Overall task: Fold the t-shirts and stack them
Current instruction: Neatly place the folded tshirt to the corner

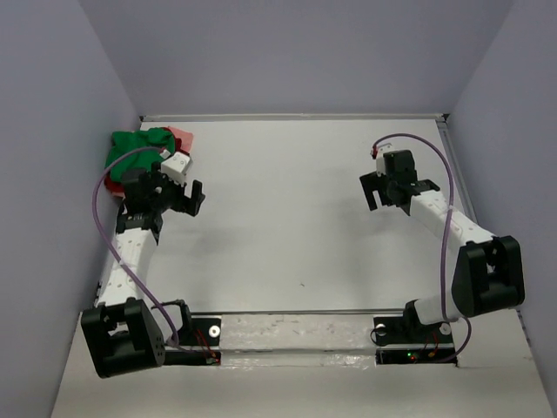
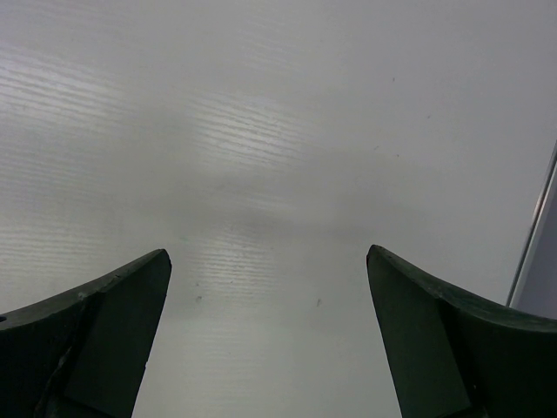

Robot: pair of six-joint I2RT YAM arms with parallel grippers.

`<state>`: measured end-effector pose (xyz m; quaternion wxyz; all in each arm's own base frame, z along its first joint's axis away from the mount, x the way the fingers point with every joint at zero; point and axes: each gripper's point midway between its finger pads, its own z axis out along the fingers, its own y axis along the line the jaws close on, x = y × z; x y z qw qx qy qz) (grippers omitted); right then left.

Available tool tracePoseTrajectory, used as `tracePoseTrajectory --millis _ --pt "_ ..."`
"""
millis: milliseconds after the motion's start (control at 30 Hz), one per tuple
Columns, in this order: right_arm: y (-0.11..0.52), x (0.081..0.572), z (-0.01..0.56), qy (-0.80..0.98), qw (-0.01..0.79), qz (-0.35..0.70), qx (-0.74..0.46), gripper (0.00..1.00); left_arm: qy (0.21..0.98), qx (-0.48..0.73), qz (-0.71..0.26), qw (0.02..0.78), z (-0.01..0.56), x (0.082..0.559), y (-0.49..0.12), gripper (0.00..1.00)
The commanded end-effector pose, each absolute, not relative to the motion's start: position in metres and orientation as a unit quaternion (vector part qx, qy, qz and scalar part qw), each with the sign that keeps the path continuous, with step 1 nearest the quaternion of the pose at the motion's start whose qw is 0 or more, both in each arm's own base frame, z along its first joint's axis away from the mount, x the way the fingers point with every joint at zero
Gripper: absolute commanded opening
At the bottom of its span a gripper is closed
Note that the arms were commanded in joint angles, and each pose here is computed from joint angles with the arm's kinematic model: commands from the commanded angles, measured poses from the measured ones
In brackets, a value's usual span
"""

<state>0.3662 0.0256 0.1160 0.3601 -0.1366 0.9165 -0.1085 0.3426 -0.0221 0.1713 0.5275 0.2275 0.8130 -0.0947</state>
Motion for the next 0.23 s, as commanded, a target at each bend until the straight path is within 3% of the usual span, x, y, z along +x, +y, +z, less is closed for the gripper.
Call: tracePoseTrajectory --millis 0,200 --pt "0.0263 0.3758 0.1402 0.899 0.405 -0.107 -0.128 1.00 0.779 0.233 -0.075 0.577 0.2002 0.3445 -0.0203 0.99" --pt "0.0346 0.3710 0.1381 0.898 0.407 -0.076 -0.149 1.00 0.776 0.222 -0.073 0.585 0.2062 0.3408 -0.0173 0.99"
